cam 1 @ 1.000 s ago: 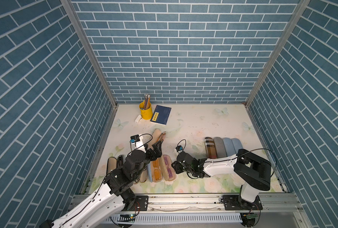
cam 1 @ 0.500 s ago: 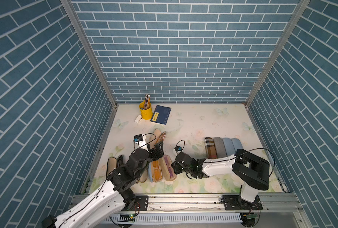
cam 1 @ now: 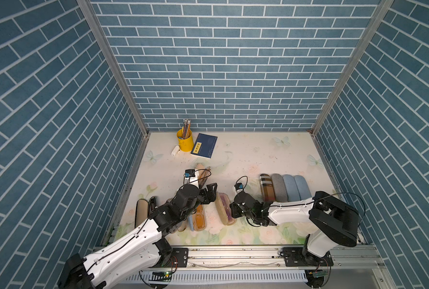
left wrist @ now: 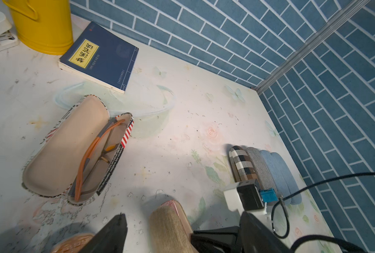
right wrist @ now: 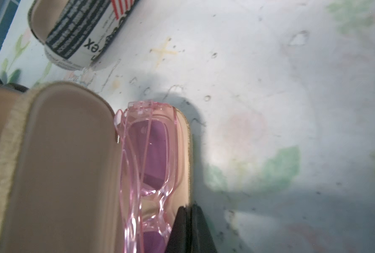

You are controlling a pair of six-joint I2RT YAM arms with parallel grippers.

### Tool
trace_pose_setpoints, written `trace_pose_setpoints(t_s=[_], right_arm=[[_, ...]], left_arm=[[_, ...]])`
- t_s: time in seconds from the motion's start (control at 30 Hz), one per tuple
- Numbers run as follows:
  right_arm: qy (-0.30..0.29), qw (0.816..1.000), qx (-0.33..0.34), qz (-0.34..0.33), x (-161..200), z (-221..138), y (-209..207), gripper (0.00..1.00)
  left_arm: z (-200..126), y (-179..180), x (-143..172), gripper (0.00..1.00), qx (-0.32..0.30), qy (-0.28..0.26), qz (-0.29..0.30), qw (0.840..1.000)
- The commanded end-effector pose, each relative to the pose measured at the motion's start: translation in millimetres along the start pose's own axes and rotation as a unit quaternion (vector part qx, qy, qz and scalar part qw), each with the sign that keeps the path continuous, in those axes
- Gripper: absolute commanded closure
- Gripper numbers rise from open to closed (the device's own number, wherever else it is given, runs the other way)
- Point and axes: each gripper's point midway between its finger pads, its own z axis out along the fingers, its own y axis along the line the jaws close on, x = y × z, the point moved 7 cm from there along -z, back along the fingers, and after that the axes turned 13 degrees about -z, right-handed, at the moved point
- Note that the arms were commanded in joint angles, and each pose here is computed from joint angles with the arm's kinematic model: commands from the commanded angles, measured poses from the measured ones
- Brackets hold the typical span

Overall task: Close the glasses case
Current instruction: Move the glasses case to the center of the board.

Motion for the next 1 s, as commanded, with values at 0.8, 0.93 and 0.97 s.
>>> trace_pose_setpoints(t_s=[0.8, 0.93, 0.97], right_arm=[[-0.024, 0.994, 0.091, 0.060, -16.8, -17.8, -89.5, 0.94], [-0.030, 0.992, 0.102, 0.065, -20.3, -19.4, -98.8, 0.94], [-0.030, 0.992, 0.108, 0.066, -21.3, -19.5, -101.5, 0.94]], left_arm=[[25.0, -30.8, 26.9, 0.17, 0.042, 0.041, 0.012, 0.998], [27.8, -27.2, 33.0, 0.17, 0.041, 0.049, 0.009, 0.998], [28.4, -27.1, 34.4, 0.17, 0.042, 0.051, 0.009, 0.998]])
